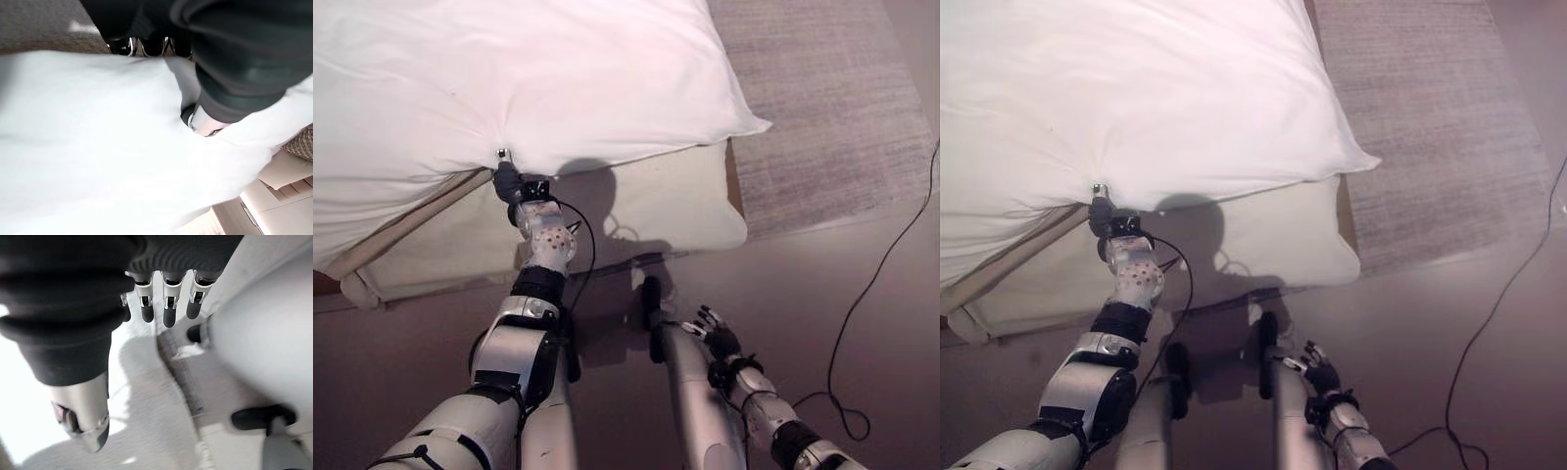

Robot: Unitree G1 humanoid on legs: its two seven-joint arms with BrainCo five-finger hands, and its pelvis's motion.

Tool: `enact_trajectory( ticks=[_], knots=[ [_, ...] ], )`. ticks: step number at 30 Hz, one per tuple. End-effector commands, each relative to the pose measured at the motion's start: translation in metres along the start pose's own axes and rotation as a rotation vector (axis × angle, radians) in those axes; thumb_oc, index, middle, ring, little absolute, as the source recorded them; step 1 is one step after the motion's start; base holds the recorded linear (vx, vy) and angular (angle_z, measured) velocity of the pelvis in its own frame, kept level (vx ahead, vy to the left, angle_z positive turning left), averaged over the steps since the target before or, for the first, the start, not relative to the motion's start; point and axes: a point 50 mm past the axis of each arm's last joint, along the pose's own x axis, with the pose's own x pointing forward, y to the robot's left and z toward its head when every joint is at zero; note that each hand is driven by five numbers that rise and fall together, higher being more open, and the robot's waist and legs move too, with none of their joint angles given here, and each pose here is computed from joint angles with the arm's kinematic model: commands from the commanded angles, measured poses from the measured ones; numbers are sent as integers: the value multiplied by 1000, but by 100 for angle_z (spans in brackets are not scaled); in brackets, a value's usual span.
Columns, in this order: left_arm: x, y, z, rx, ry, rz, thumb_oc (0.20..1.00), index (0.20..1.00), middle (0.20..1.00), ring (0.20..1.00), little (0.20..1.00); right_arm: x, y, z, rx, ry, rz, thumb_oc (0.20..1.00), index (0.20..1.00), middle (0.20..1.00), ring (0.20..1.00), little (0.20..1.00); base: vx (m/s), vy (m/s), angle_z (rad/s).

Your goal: Make the bed

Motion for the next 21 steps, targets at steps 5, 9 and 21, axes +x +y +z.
enact_trajectory(
  ticks=[5,9,21],
  knots=[
    [-57,-72,-26,-180,123,-457,200,200,200,200,200,24,53,54,319,-160,103,1000,1000,1000,1000,1000,-17,6,14],
    [-73,-81,-21,-231,148,-554,200,200,200,200,200,31,91,82,472,-192,218,1000,1000,1000,1000,1000,-12,2,10],
    [-78,-75,2,-262,54,-548,200,200,200,200,200,24,136,138,715,-306,427,1000,1000,1000,1000,1000,2,-4,12]
  ],
)
